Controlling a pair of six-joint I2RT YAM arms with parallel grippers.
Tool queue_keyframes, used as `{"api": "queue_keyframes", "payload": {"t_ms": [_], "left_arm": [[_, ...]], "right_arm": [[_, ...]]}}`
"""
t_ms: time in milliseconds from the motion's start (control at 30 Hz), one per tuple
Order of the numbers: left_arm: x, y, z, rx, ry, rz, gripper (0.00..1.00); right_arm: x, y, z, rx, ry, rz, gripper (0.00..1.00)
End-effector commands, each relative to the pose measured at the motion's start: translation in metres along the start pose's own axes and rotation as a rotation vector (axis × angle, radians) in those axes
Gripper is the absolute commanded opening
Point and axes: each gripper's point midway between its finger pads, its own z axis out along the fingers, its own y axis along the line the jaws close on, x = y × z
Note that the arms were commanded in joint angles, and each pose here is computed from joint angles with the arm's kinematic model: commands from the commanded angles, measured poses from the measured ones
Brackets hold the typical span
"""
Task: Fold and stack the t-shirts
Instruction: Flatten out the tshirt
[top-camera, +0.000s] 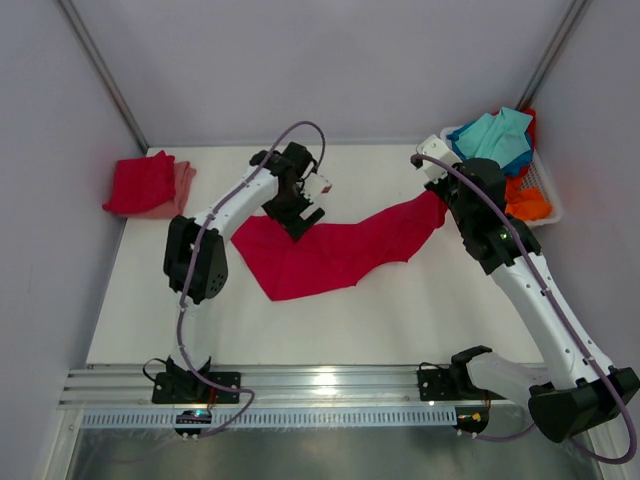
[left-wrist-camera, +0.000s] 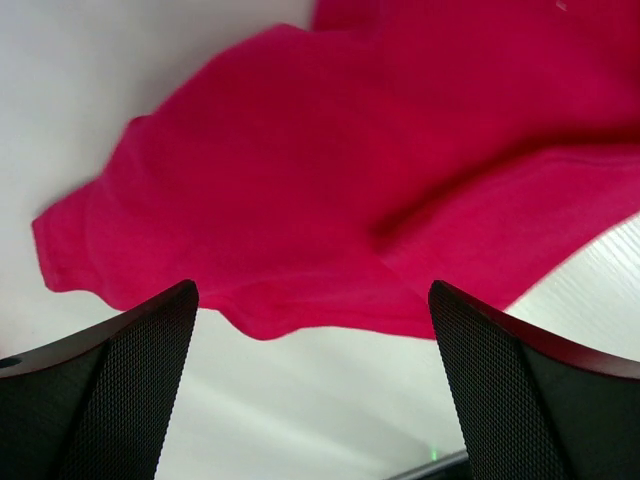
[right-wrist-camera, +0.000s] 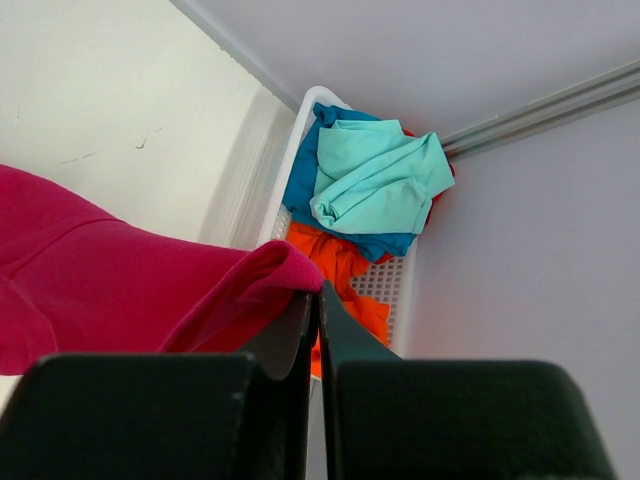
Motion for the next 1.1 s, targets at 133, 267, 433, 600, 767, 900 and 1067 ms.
{"api": "queue_keyframes", "payload": {"t_ms": [133,267,433,600,767,900,1067], "left_arm": [[-0.022,0.024,0.001,0.169,-0.214,-0.210,0.99],[-0.010,0.007,0.000,0.327,-0.239,-0.194,0.96],[0.001,-0.025,-0.010,0.560,-0.295,-0.206,0.98],[0.014,-0.037,0.003,0.604,-0.284,-0.198,0.98],[0.013,-0.040,0.009,0.628,-0.284,-0.200,0.98],[0.007,-0.033,0.010,0.601,-0.300,-0.191,0.98],[-0.006,-0.024,-0.001,0.574,-0.337,-0.182,0.98]], "right_arm": [[-0.021,-0.023,-0.012,0.075,-0.073,0.075,0.03],[-0.019,-0.019,-0.010,0.067,-0.072,0.102,0.03],[-0.018,-0.010,-0.007,0.041,-0.078,0.143,0.03],[-0.014,0.002,-0.005,0.011,-0.081,0.194,0.03],[-0.014,0.010,-0.005,-0.012,-0.092,0.236,0.03],[-0.012,0.011,-0.006,-0.016,-0.089,0.234,0.03],[-0.010,0.014,-0.005,-0.022,-0.085,0.231,0.03]]}}
